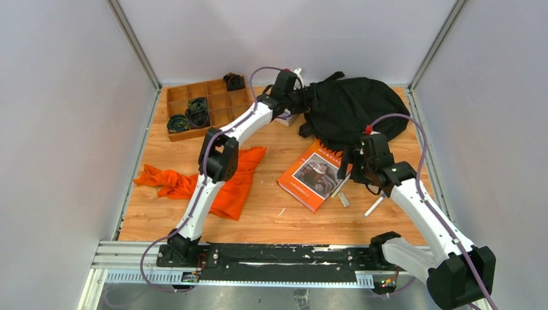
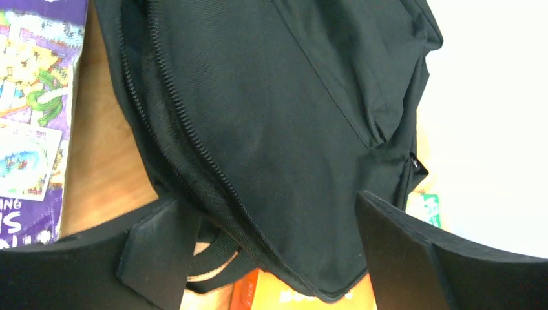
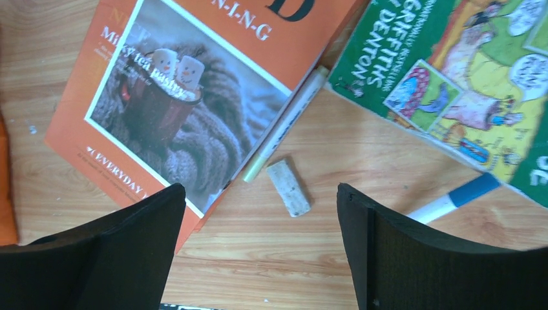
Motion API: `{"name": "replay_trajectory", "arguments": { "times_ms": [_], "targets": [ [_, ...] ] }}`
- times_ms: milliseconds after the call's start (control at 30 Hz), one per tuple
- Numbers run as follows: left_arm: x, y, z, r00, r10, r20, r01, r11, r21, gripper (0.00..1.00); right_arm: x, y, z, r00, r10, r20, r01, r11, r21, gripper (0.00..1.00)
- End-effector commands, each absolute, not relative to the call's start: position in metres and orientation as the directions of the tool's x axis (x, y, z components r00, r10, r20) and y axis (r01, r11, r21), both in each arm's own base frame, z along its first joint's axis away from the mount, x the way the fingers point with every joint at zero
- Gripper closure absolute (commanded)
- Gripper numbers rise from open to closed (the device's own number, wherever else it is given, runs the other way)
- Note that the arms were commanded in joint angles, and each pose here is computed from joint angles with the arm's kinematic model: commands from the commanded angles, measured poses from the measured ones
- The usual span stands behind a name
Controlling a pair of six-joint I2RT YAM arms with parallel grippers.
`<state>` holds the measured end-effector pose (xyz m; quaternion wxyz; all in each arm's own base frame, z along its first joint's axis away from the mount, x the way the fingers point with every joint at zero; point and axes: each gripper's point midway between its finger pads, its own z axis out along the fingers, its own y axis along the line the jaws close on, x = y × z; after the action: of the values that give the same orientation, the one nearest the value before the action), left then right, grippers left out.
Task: Pack the student bag
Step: Adjust the student bag at the center of the board, then adjust the book at the center of the board.
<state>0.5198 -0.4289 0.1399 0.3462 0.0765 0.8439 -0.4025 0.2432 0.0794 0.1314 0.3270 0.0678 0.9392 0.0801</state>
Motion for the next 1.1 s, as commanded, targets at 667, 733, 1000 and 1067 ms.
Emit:
{"name": "replay_trajectory", "arguments": {
  "times_ms": [667, 733, 1000, 1067],
  "targets": [
    [0.344, -0.305, 0.171, -0.754, -0.046, -0.655, 0.417, 0.737, -0.532, 0.08, 0.227, 0.15, 0.076, -0.763, 0.537, -0.359, 0.217, 0.736, 0.642, 0.45],
    [0.326, -0.303, 0.154, -0.782, -0.034, -0.623, 0.399, 0.74, -0.541, 0.09, 0.229, 0.152, 0.072, -0.769, 0.536, -0.347, 0.227, 0.737, 0.637, 0.49],
    [0.301, -0.296, 0.135, -0.803, -0.063, -0.592, 0.367, 0.731, -0.575, 0.09, 0.239, 0.153, 0.064, -0.768, 0.546, -0.336, 0.254, 0.74, 0.622, 0.53],
    [0.302, -0.294, 0.132, -0.802, -0.053, -0.594, 0.364, 0.746, -0.558, 0.09, 0.241, 0.153, 0.064, -0.765, 0.546, -0.34, 0.253, 0.741, 0.622, 0.6]
  ]
}}
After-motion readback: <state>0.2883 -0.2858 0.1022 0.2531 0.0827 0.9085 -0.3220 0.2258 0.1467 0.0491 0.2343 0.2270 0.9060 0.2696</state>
